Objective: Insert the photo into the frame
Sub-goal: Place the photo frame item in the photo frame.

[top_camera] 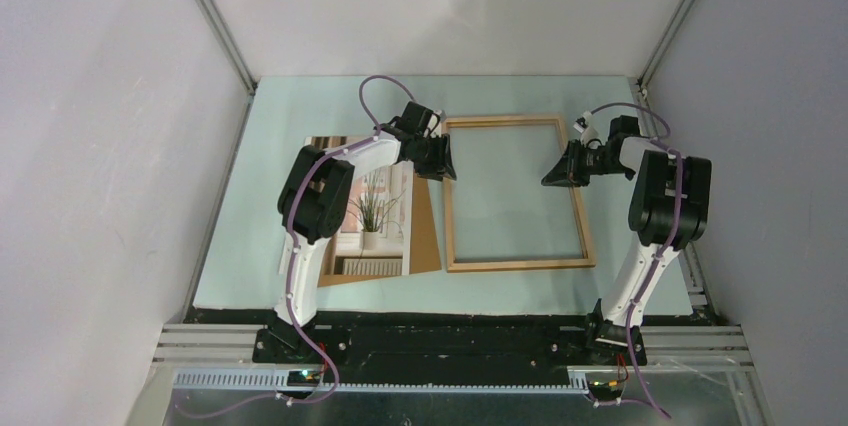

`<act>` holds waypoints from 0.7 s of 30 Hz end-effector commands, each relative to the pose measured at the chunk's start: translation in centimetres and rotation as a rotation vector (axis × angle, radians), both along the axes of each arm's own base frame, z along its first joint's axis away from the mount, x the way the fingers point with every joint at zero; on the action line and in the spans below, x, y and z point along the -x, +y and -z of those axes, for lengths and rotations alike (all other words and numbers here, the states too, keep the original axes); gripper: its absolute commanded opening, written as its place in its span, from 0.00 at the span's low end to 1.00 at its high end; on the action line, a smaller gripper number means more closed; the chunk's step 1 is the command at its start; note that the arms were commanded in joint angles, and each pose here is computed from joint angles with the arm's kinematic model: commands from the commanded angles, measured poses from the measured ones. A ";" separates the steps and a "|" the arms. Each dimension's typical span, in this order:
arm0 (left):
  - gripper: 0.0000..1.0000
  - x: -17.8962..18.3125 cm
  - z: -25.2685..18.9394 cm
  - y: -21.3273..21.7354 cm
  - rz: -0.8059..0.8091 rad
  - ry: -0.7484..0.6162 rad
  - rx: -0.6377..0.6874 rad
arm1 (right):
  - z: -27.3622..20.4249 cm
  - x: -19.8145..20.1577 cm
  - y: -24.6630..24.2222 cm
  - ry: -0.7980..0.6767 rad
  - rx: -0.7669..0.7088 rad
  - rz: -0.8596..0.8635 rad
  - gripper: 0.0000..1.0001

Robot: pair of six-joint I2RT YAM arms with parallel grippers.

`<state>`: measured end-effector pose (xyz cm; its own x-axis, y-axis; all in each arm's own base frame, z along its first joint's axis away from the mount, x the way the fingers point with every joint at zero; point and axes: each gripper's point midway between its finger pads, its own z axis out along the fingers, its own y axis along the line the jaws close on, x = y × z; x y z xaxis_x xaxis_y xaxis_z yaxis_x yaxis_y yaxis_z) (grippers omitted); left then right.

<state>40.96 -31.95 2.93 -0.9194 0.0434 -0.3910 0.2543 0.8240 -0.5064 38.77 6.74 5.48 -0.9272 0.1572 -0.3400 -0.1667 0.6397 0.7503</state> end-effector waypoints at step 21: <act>0.61 1.4 -0.4 -1.5 0.041 0.014 0.039 | -0.1 -1.2 -0.6 -0.042 -0.011 -0.013 0.39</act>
<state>40.89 -32.51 3.31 -0.9191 0.0422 -0.3917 0.2629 0.8061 -0.5302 39.03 6.22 4.82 -0.9291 0.1601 -0.3333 -0.1509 0.6587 0.7372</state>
